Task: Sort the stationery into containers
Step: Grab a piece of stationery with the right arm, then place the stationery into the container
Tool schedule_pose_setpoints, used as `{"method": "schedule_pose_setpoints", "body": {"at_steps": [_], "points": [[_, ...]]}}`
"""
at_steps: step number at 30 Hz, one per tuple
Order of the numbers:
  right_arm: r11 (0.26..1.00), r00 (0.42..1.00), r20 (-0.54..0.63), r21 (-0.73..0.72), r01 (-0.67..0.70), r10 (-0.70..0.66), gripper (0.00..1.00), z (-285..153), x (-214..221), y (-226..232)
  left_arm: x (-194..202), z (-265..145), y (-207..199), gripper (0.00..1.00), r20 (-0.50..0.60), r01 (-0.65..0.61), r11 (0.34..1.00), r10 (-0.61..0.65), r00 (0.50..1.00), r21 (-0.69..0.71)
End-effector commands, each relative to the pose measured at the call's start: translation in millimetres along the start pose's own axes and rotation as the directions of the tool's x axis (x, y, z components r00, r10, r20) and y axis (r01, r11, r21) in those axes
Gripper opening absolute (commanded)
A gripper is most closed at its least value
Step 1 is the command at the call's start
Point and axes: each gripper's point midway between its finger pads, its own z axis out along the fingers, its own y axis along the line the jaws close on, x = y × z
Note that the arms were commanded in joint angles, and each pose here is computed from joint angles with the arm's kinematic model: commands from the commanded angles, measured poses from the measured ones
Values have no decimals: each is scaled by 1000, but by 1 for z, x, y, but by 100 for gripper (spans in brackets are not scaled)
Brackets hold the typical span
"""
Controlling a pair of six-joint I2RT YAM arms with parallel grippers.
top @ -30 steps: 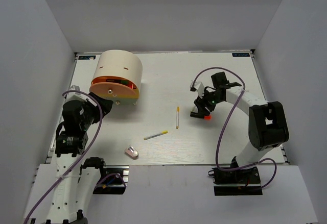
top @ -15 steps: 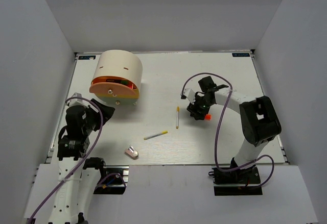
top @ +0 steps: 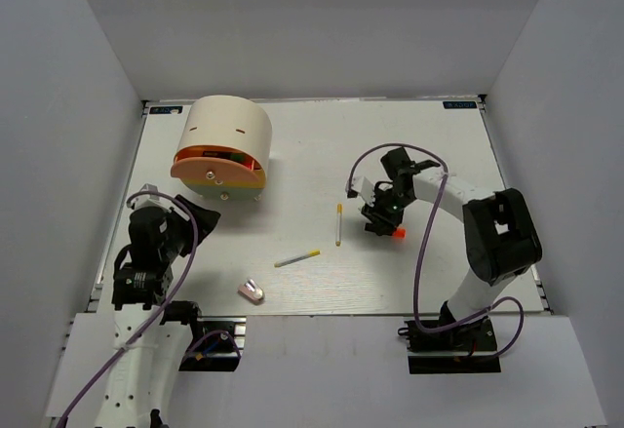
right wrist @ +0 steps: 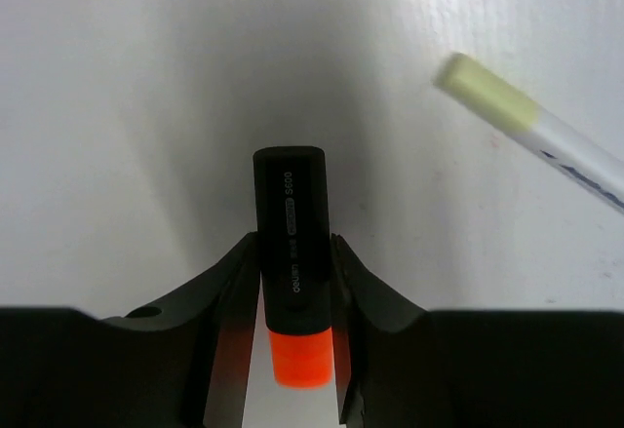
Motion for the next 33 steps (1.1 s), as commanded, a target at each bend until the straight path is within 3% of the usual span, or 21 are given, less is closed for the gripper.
{"method": "schedule_pose_setpoints", "body": {"at_steps": [1, 3, 4, 6, 7, 11, 13, 14, 15, 18, 21, 22, 23, 24, 25, 27, 33], "points": [[982, 974, 181, -109, 154, -133, 6, -57, -59, 24, 4, 2, -1, 79, -9, 11, 1000, -11, 1000, 13], [969, 955, 234, -127, 214, -181, 4, -75, -79, 30, 4, 4, -3, 79, -8, 19, 999, -18, 1000, 27], [955, 907, 341, -76, 287, -245, 2, -103, -120, 23, 7, 6, 0, 79, -15, 20, 1000, -20, 1000, 20], [929, 865, 412, -105, 355, -284, 2, -113, -148, 35, 9, 7, 0, 79, -23, 29, 999, -29, 999, 27], [909, 799, 490, -31, 416, -349, 2, -141, -184, 31, 10, 9, 1, 79, -23, 39, 999, -38, 999, 27], [876, 659, 649, 24, 481, -380, 1, -162, -260, 36, 11, 8, 1, 79, -17, 46, 998, -46, 999, 33], [886, 619, 711, 11, 463, -332, 1, -171, -296, 47, 10, 7, 0, 79, -10, 45, 998, -45, 999, 41], [863, 527, 766, 70, 500, -368, 1, -191, -322, 50, 12, 6, 2, 79, -16, 46, 998, -46, 999, 34], [885, 530, 797, 11, 465, -288, 1, -189, -337, 53, 11, 5, 0, 79, -9, 45, 998, -44, 999, 42], [873, 398, 888, 8, 488, -231, 1, -208, -387, 68, 13, 3, 2, 79, -10, 54, 998, -54, 999, 42], [882, 379, 915, -61, 468, -138, 0, -201, -414, 80, 15, 4, 4, 79, -10, 63, 997, -63, 998, 42], [873, 298, 941, -4, 488, -162, 0, -219, -430, 83, 15, 4, 4, 79, -10, 63, 997, -63, 998, 42], [875, 321, 942, -74, 479, -96, 0, -209, -437, 91, 18, 5, 7, 79, -16, 65, 997, -64, 998, 35], [866, 257, 961, -43, 498, -100, 0, -218, -452, 93, 18, 5, 7, 79, -16, 65, 997, -64, 998, 35], [868, 260, 963, -68, 492, -72, 0, -212, -456, 92, 18, 5, 7, 79, -16, 65, 997, -64, 998, 35], [864, 208, 975, -38, 502, -77, 0, -221, -474, 99, 19, 4, 7, 79, -17, 65, 997, -64, 998, 34], [857, 215, 976, -99, 505, -14, 0, -204, -488, 113, 21, 3, 11, 79, -11, 65, 998, -65, 998, 27]]}}
